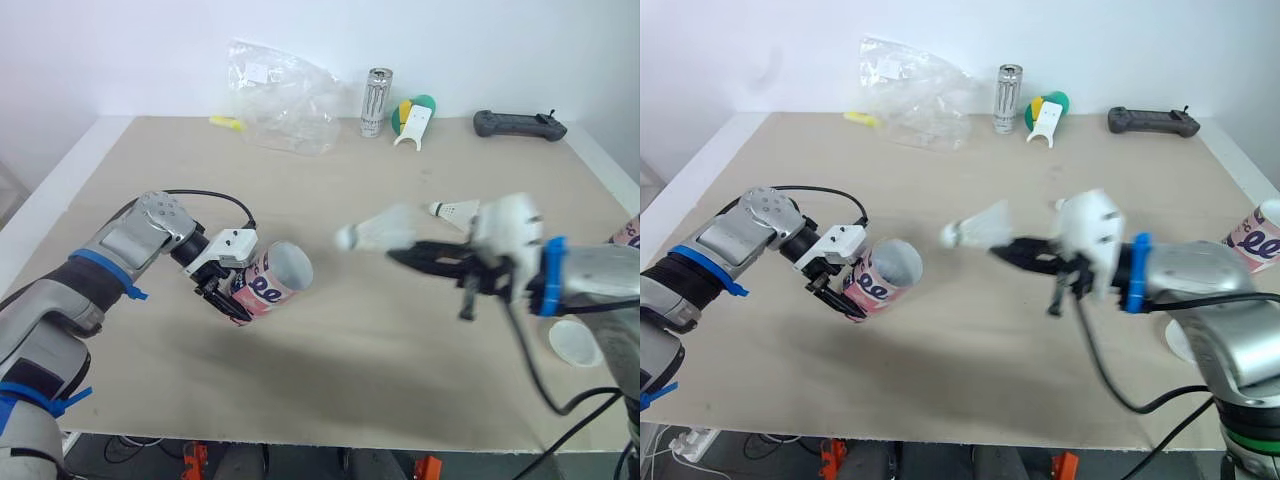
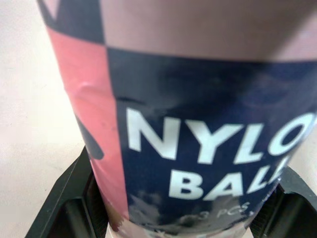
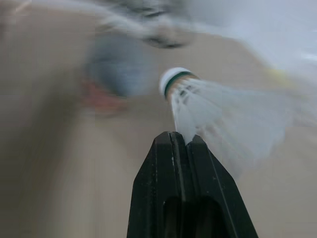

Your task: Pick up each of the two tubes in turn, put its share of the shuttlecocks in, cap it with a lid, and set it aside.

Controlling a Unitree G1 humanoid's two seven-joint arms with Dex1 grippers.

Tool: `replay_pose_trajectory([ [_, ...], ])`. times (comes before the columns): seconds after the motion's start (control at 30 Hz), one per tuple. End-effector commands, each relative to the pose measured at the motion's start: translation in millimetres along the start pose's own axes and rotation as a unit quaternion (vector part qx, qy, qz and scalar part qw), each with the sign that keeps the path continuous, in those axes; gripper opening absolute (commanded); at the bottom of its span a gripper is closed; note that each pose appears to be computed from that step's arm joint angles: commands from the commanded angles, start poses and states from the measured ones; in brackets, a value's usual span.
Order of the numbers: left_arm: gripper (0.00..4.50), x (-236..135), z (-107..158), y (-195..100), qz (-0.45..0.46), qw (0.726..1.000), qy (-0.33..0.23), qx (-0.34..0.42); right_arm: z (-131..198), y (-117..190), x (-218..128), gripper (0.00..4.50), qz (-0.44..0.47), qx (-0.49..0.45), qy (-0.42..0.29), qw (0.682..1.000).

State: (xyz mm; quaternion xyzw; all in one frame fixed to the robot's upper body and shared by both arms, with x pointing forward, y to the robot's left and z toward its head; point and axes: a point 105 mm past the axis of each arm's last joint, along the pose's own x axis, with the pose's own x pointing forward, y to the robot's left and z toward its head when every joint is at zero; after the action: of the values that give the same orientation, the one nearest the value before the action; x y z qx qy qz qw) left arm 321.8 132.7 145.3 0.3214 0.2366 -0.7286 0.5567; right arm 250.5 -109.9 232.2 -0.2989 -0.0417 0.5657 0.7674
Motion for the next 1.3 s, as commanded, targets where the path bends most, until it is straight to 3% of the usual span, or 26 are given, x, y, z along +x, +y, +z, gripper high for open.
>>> replay_pose_trajectory([
  [0.03, 3.18, 13.4, -7.2, -7.5, -0.032, 0.999, 0.002, -0.017, 9.8, 5.7, 22.2, 0.06, 0.043, -0.066, 0.01, 0.997],
  [0.33, 3.18, 15.7, -2.5, -3.3, -0.03, 0.999, -0.002, -0.016, 18.8, 2.0, 53.9, 0.06, 0.092, -0.1, 0.001, 0.991],
  [0.43, 3.18, 15.9, -3.0, -5.5, -0.032, 0.999, -0.003, -0.016, 17.1, 4.4, 57.4, 0.83, 0.113, -0.086, 0.007, 0.99],
  [0.5, 3.18, 15.7, -3.8, -7.9, -0.033, 0.999, -0.003, -0.017, 21.5, 6.9, 55.8, 1.66, 0.122, -0.078, -0.005, 0.989],
  [0.53, 3.18, 15.4, -4.1, -8.9, -0.033, 0.999, -0.003, -0.017, 25.6, 10.2, 52.0, 2.34, 0.13, -0.064, -0.018, 0.989],
  [0.77, 3.18, 13.5, -6.9, -12.1, -0.031, 0.999, -0.004, -0.021, 25.4, -7.6, 13.5, 2.34, 0.042, 0.049, -0.078, 0.995],
  [0.87, 3.18, 14.3, -8.1, -11.4, -0.03, 0.999, -0.005, -0.022, -8.3, -34.9, -17.9, 2.34, -0.085, 0.092, -0.045, 0.991],
  [1.07, 3.18, 14.8, -7.2, -11.7, -0.031, 0.999, -0.007, -0.021, -84.5, -75.8, -86.4, 2.34, -0.306, 0.122, 0.051, 0.943],
  [1.3, 3.18, 12.8, -9.3, -11.9, -0.027, 0.999, -0.005, -0.024, -144.7, -101.3, -120.4, 2.34, -0.413, 0.145, 0.119, 0.891],
])
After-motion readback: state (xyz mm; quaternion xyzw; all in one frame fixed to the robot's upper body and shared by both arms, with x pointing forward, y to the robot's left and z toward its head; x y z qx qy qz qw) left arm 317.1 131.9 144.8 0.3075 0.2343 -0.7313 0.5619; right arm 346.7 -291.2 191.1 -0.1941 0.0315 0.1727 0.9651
